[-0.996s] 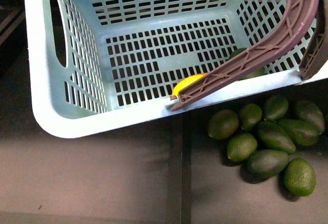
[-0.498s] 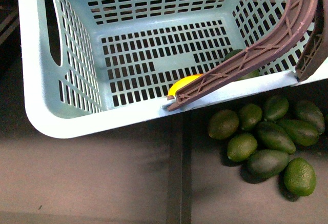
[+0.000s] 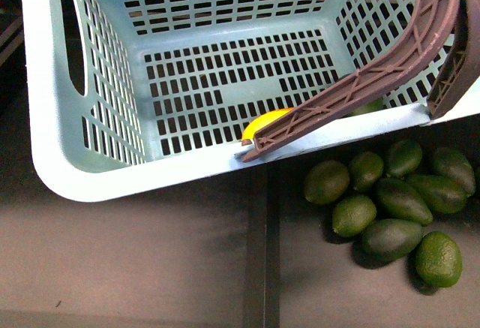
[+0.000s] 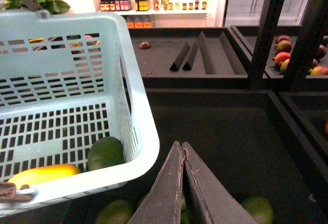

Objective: Pick mango and avocado into basket

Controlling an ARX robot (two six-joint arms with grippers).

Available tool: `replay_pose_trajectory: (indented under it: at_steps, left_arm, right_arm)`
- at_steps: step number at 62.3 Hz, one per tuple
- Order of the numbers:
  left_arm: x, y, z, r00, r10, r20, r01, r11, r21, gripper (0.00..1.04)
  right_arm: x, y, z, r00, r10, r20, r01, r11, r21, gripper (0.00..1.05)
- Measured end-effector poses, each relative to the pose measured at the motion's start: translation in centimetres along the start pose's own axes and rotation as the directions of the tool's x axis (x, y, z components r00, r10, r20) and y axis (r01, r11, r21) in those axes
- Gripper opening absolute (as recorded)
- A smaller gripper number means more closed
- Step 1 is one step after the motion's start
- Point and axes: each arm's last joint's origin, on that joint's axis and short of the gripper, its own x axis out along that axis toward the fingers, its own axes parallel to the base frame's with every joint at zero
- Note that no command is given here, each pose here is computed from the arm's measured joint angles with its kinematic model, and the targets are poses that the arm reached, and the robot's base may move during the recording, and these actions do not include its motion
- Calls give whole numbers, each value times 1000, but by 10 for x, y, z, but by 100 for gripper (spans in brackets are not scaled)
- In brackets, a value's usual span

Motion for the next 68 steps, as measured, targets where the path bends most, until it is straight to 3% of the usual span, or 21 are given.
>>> replay_pose_trajectory:
  at_steps: [68]
  left_arm:
    - [0, 0, 0, 1000, -1, -1, 1, 1000, 0, 27]
  right_arm:
    - [-35, 0, 0, 1000, -1, 4, 1, 1000, 0, 2]
